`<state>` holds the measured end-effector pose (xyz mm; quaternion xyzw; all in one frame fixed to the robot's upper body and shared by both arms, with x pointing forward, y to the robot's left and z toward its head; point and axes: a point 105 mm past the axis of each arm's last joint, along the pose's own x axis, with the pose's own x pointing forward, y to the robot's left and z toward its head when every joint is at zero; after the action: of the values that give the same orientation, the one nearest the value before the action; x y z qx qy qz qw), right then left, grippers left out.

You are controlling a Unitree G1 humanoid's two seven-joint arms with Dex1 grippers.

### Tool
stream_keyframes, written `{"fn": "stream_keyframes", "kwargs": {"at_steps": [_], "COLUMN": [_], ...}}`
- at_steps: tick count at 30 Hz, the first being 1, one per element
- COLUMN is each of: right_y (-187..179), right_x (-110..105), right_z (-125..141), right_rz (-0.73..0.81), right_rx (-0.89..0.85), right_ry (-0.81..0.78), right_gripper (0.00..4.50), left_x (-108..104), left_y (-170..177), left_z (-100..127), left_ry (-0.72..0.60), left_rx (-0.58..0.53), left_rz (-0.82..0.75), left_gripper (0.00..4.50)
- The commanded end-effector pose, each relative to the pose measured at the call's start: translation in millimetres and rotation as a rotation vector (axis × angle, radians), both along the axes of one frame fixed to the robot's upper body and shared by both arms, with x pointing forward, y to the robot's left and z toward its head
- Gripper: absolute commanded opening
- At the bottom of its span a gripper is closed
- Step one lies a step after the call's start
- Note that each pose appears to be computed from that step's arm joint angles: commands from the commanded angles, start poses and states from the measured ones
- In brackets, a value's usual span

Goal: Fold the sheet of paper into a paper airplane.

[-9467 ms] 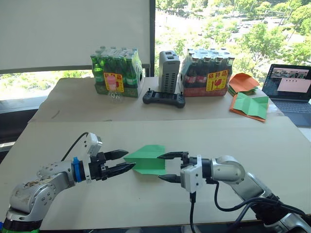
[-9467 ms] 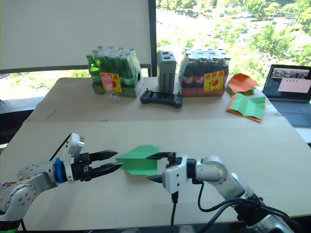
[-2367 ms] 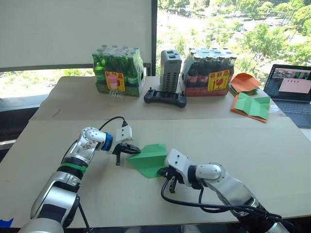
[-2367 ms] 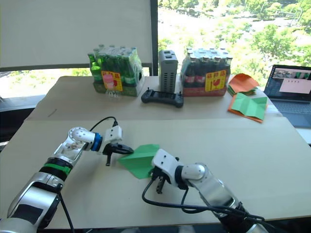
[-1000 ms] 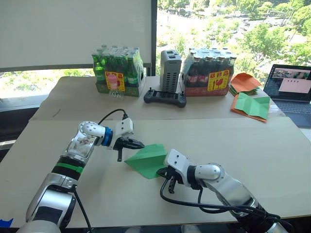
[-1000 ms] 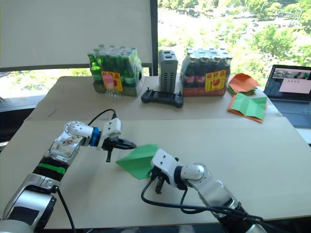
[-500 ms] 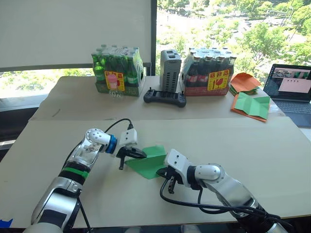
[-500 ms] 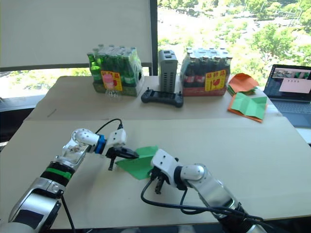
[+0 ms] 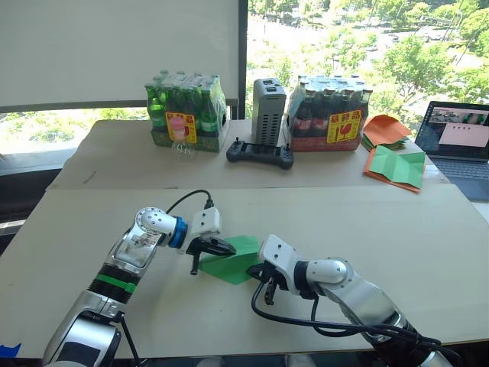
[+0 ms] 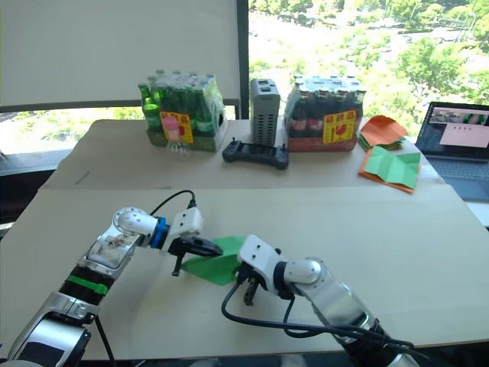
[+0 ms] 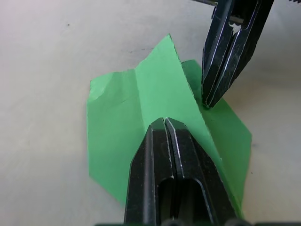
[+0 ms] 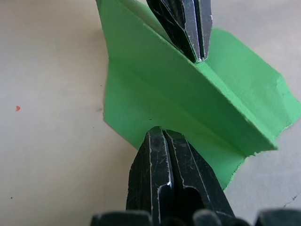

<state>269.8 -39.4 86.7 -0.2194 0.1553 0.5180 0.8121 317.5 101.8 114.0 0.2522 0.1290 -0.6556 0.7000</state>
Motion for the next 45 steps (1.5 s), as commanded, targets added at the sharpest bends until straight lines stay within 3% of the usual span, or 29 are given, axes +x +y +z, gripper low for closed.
{"fn": "stream_keyframes", "kwargs": {"at_steps": [1,16,34,39,45], "right_y": [1,-2,-6,-11,-15], "right_x": [-3,-4,0,1,-15], "right_z": [-4,-5,-2,25,55], "right_rz": [0.002,-0.010,-0.021,-0.013,0.086], "right_rx": [-0.009,-0.014,-0.018,0.070,0.141], "right_ry": [0.021,0.032,0.033,0.051,0.096], "right_gripper": [0.00,0.00,0.00,0.00,0.00], "left_x": [-5,-19,-31,-35,-34], "left_y": [-4,-16,-13,-13,-16], "left_z": [1,12,-3,-9,-10], "left_ry": [-0.005,-0.041,0.005,0.017,0.013], "left_rx": [-0.009,-0.056,-0.154,-0.148,-0.144], "left_rz": [-0.012,0.013,0.221,0.228,0.225], "left_gripper": [0.03,0.03,0.03,0.03,0.03]}}
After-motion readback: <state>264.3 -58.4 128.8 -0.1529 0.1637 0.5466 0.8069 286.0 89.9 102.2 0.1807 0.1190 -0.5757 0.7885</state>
